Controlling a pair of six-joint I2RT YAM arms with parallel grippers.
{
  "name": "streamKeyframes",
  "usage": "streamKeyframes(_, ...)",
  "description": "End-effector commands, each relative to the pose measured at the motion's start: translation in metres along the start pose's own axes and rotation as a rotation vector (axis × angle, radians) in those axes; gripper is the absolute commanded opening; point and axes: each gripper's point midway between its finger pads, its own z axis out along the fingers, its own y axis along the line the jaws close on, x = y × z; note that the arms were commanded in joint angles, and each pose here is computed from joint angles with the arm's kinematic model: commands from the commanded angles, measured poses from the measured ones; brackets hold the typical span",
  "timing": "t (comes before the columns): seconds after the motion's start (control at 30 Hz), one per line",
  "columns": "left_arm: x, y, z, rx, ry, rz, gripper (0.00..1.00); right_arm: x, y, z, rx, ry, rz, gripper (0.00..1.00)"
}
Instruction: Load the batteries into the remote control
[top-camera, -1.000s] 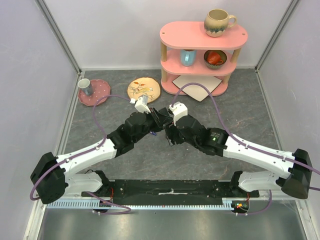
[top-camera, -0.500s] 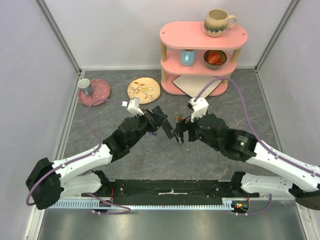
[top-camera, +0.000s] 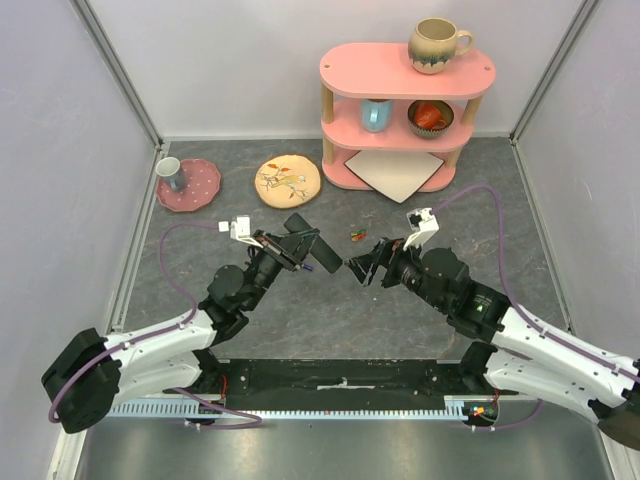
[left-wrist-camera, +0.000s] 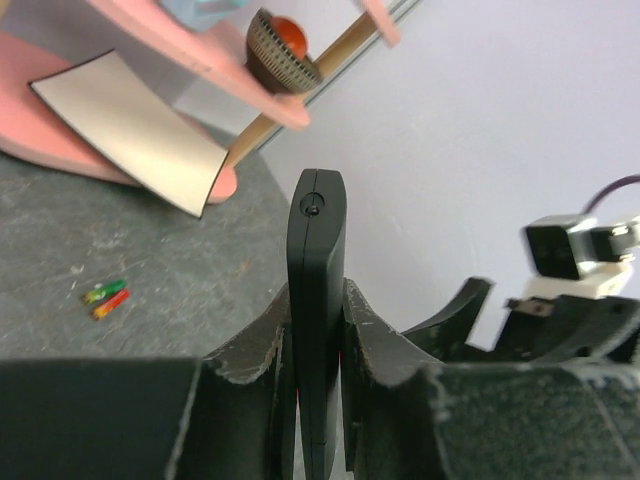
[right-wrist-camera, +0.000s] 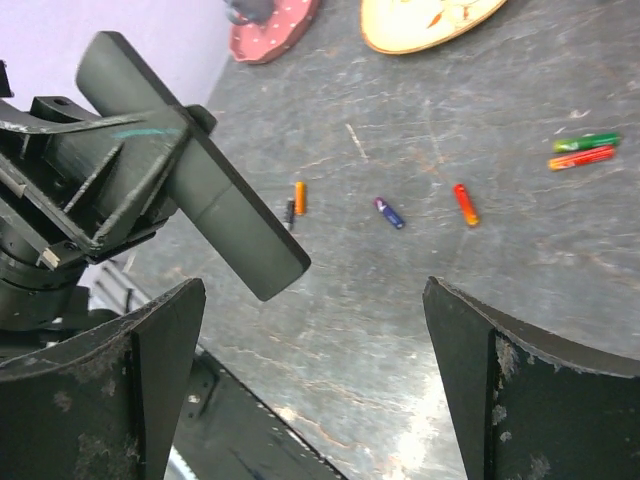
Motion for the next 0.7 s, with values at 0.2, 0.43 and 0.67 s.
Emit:
streamKeyframes(0.2,-0.029,-0.024,0.003,0.095,-0.118,0.010,0.02,-0.007,0.041,0.015,-0.308,-0.046,0.302,0.95)
streamKeyframes(0.43,-0.026,-0.019,0.005,0.068,-0.107,0.028,0.02,-0.005,0.052,0.029,-0.358,-0.030,0.326,0.90)
streamKeyframes(0.67,-0.030,-0.020,0.003,0.075,-0.121,0.035,0.02,0.006,0.050,0.042,-0.364,0.001,0.357,0.85)
